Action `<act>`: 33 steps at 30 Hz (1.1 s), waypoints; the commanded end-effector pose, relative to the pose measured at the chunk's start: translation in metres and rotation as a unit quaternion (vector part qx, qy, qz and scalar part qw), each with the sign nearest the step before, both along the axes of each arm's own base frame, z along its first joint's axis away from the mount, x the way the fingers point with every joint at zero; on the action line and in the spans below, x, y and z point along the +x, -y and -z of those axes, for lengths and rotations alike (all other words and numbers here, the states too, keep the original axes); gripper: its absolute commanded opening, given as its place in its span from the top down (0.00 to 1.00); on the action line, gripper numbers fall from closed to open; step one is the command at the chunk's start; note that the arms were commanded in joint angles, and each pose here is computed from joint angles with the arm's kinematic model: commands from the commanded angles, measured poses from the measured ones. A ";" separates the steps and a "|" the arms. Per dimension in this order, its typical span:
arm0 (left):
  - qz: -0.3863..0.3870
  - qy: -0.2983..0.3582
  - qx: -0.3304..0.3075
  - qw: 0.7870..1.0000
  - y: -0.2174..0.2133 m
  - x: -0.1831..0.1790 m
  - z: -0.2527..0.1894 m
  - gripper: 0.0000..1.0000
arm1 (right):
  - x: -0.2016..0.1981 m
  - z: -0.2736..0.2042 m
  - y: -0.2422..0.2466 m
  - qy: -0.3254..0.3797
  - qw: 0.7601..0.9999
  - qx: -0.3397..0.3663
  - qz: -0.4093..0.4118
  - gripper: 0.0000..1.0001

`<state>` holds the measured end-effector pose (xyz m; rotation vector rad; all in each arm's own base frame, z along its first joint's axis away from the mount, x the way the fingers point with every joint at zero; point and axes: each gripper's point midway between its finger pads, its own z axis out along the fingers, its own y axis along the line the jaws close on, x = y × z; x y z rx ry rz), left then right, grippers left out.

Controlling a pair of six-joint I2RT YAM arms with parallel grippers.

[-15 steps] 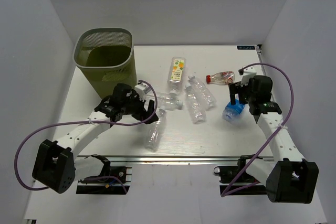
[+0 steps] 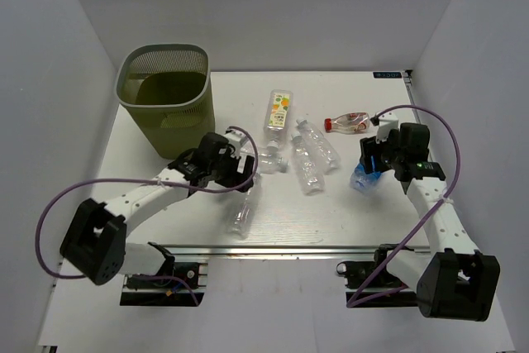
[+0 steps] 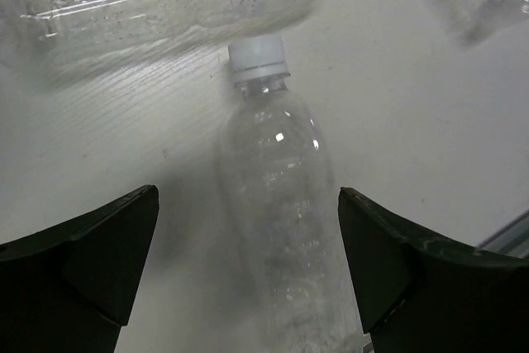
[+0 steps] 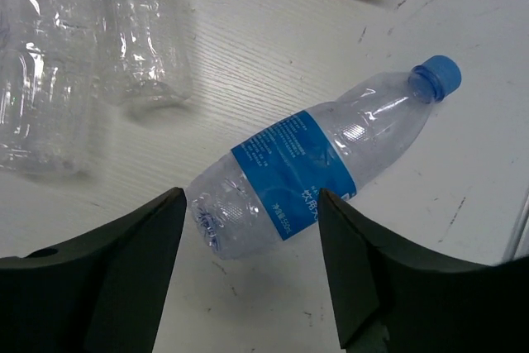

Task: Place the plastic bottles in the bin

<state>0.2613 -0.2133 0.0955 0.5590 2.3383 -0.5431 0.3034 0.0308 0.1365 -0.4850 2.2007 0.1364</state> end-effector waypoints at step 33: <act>-0.219 0.343 0.006 0.913 0.003 0.118 -0.331 0.70 | 0.043 0.047 0.050 -0.195 0.933 0.089 0.289 0.29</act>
